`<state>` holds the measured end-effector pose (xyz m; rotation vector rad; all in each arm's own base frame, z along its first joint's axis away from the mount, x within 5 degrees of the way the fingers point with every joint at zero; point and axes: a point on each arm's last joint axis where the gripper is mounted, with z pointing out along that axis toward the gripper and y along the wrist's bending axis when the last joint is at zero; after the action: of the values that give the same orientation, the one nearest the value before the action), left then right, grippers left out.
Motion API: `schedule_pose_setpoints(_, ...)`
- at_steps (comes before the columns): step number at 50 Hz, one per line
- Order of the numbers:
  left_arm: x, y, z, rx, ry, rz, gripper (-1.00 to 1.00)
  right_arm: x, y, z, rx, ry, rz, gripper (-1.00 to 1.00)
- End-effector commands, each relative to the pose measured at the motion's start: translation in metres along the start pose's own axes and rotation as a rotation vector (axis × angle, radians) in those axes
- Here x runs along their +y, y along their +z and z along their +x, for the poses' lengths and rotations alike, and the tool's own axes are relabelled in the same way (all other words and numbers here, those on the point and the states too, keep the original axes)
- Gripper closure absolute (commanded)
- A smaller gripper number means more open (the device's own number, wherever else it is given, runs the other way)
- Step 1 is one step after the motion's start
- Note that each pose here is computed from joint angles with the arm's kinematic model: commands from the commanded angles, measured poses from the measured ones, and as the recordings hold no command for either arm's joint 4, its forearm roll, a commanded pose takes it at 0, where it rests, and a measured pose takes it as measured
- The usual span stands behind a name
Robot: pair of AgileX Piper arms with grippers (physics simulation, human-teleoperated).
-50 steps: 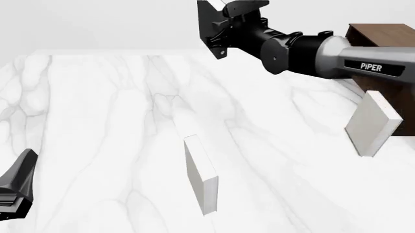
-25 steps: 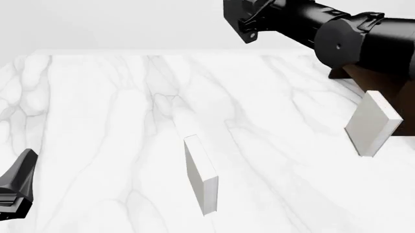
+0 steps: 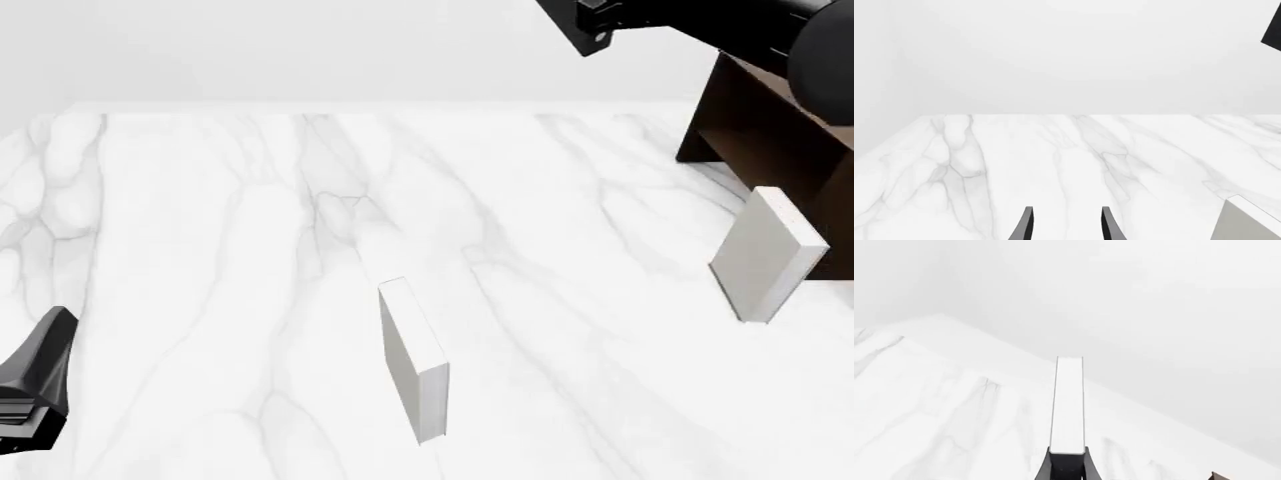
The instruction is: Pick up the book on the left and place it on top of the shelf.
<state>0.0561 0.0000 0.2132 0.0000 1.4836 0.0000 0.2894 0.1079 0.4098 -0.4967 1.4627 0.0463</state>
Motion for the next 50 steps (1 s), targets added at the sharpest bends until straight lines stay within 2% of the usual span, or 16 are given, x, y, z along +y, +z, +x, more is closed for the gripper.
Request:
schedule_pose_setpoints(1, 0.000, 0.000, 0.000, 0.000, 0.000, 0.000, -1.00, -0.020, -0.019, -0.014, -0.038, -0.043, 0.065, 1.00)
schedule_pose_setpoints(19, 0.000, 0.000, 0.000, 0.000, 0.000, 0.000, -1.00, -0.045, -0.033, -0.024, -0.015, -0.100, 0.143, 1.00)
schedule_pose_setpoints(27, 0.000, 0.000, 0.000, 0.000, 0.000, 0.000, -1.00, -0.057, -0.040, -0.026, -0.001, -0.142, 0.185, 1.00)
schedule_pose_setpoints(29, 0.000, 0.000, 0.000, 0.000, 0.000, 0.000, -1.00, -0.060, -0.042, -0.023, 0.011, -0.172, 0.197, 1.00)
schedule_pose_setpoints(36, 0.000, 0.000, 0.000, 0.000, 0.000, 0.000, -1.00, -0.069, -0.047, -0.025, 0.017, -0.200, 0.231, 1.00)
schedule_pose_setpoints(50, 0.000, 0.000, 0.000, 0.000, 0.000, 0.000, -1.00, -0.075, -0.046, -0.027, 0.040, -0.248, 0.243, 1.00)
